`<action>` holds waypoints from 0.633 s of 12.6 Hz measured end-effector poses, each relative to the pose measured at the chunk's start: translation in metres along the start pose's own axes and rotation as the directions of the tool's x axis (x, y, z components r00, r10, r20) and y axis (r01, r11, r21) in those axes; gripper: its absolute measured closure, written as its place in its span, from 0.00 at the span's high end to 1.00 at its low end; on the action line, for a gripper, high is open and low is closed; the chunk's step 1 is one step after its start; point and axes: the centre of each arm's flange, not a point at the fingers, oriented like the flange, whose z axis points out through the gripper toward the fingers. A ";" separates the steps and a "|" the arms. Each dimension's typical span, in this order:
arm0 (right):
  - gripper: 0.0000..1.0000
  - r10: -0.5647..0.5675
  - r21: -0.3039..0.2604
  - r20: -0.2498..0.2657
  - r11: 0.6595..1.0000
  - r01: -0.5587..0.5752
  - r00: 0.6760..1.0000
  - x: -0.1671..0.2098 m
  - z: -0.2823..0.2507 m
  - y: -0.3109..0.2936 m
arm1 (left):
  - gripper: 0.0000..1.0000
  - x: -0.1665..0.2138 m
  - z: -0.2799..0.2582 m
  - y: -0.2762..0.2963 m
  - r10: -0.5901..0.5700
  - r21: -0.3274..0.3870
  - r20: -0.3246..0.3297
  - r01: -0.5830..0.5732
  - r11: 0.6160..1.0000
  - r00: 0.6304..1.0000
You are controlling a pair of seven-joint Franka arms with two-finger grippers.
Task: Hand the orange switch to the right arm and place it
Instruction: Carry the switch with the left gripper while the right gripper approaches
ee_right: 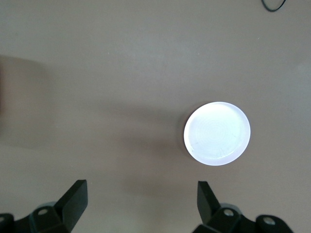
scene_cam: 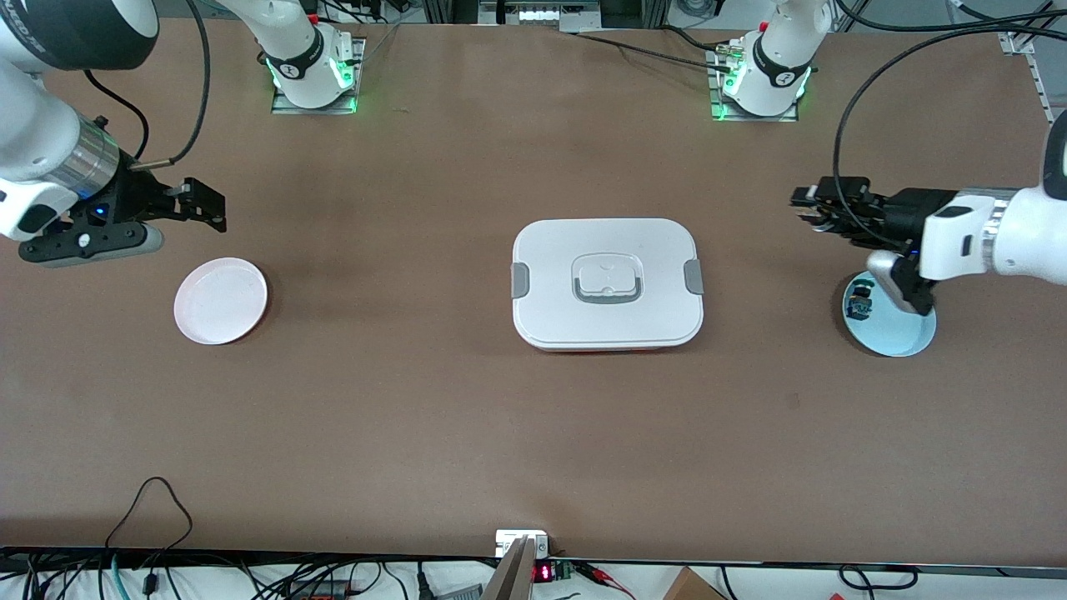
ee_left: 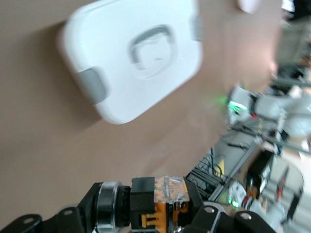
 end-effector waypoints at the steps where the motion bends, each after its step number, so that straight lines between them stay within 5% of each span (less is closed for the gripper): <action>1: 1.00 -0.017 0.010 0.046 1.000 0.017 0.999 0.001 0.013 -0.001 | 0.72 0.008 0.013 0.002 0.093 -0.042 -0.019 -0.094 0.995 0.995; 2: 1.00 -0.042 0.052 0.074 0.998 0.038 0.996 0.003 0.023 -0.006 | 0.72 0.015 0.023 0.004 0.171 -0.085 -0.045 -0.174 0.981 0.984; 4: 1.00 -0.045 0.288 0.075 0.957 0.022 0.996 0.005 0.025 -0.029 | 0.72 0.028 0.037 0.013 0.354 -0.135 -0.124 -0.369 0.919 0.927; 6: 1.00 -0.039 0.481 0.052 0.877 0.009 0.998 0.008 0.016 -0.052 | 0.72 0.049 0.052 0.027 0.525 -0.149 -0.275 -0.576 0.804 0.805; 8: 1.00 -0.003 0.637 0.027 0.771 -0.014 1.000 0.014 0.010 -0.083 | 0.72 0.073 0.071 0.035 0.657 -0.102 -0.429 -0.756 0.647 0.620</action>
